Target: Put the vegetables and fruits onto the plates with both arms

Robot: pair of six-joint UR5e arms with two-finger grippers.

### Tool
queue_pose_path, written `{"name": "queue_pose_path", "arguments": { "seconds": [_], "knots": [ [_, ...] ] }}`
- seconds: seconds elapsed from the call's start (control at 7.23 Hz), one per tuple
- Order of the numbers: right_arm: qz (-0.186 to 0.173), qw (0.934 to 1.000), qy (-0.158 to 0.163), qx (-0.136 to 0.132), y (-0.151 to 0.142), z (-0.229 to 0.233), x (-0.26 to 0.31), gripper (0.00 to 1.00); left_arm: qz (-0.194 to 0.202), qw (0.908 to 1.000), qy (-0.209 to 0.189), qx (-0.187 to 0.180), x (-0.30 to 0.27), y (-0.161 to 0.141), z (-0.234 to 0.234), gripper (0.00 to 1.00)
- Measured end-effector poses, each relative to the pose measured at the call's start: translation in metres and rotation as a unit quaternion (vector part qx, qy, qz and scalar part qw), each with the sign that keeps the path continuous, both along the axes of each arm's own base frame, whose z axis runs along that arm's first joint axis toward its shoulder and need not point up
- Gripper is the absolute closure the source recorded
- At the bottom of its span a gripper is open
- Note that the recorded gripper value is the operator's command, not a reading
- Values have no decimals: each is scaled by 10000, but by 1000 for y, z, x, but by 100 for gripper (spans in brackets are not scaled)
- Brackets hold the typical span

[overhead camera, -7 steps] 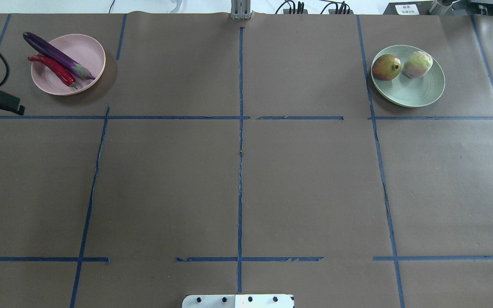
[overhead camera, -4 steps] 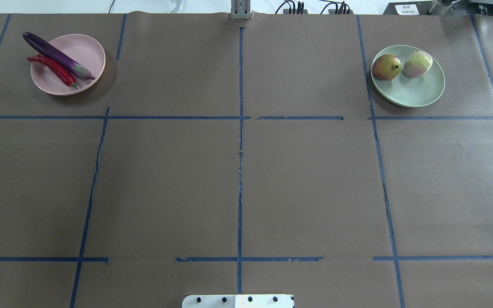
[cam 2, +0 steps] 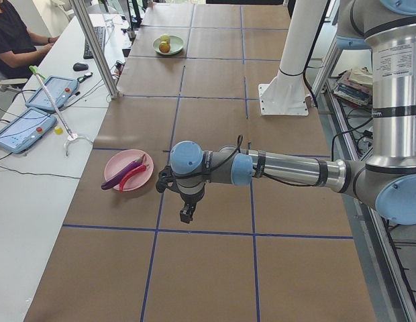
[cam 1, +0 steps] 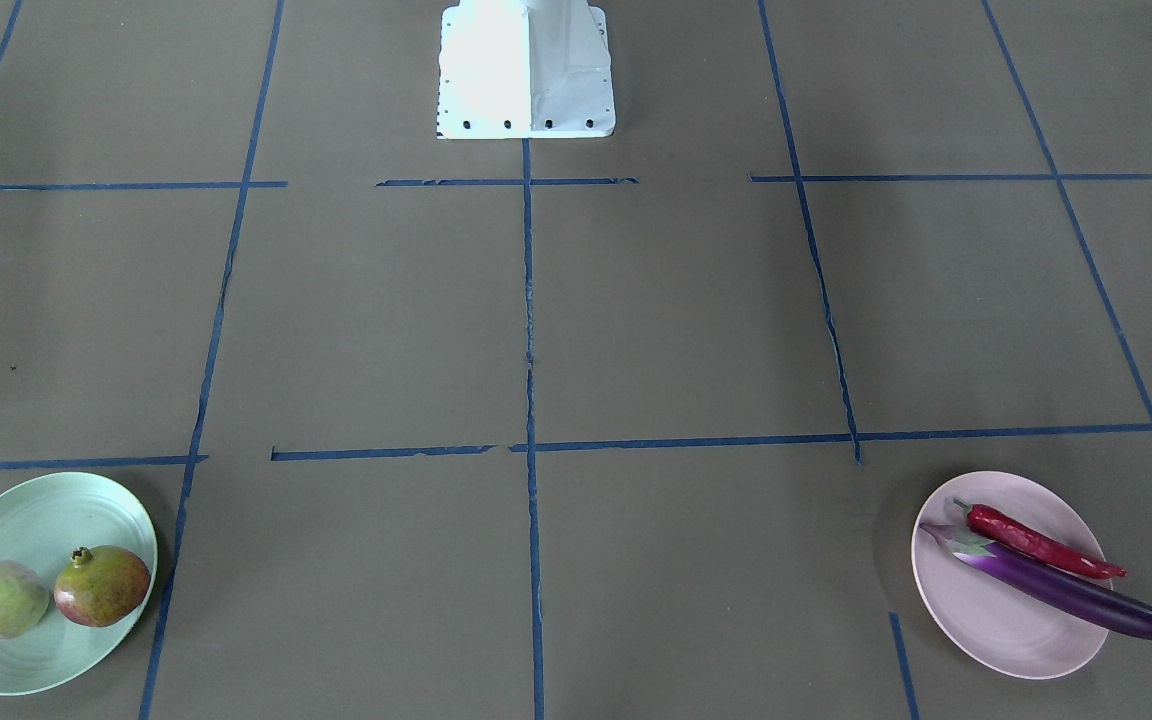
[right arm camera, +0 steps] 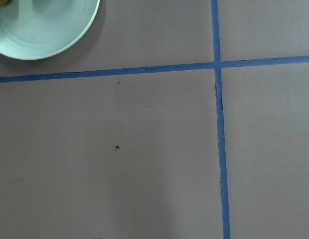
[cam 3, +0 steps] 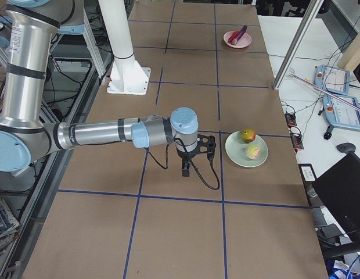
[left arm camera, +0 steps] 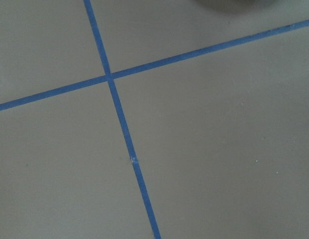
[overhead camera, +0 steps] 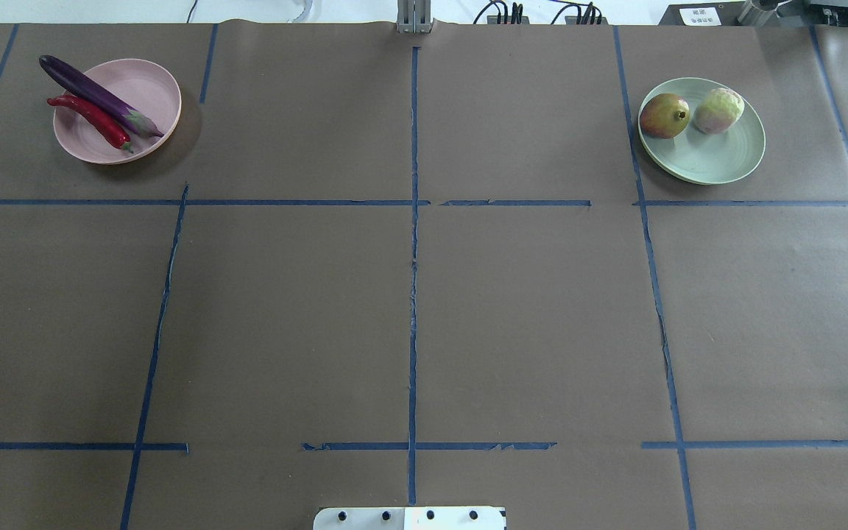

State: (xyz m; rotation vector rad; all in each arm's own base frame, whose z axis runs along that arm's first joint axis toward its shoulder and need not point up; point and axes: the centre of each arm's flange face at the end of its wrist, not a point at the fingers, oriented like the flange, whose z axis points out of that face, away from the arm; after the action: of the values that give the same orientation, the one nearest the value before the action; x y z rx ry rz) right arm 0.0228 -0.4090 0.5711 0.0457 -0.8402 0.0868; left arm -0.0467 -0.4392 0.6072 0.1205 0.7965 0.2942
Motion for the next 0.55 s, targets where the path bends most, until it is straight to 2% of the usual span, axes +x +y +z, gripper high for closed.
{"name": "queue_pose_path", "arguments": {
  "seconds": [0.28,0.55],
  "knots": [
    [-5,10000,28,-42,2,4,0,0,28,9996,-154,-232,-6,6,7,0],
    [-90,9999,52,-29,5,9,-2,0,13,9991,-137,-390,-6,10,11,0]
  ]
}}
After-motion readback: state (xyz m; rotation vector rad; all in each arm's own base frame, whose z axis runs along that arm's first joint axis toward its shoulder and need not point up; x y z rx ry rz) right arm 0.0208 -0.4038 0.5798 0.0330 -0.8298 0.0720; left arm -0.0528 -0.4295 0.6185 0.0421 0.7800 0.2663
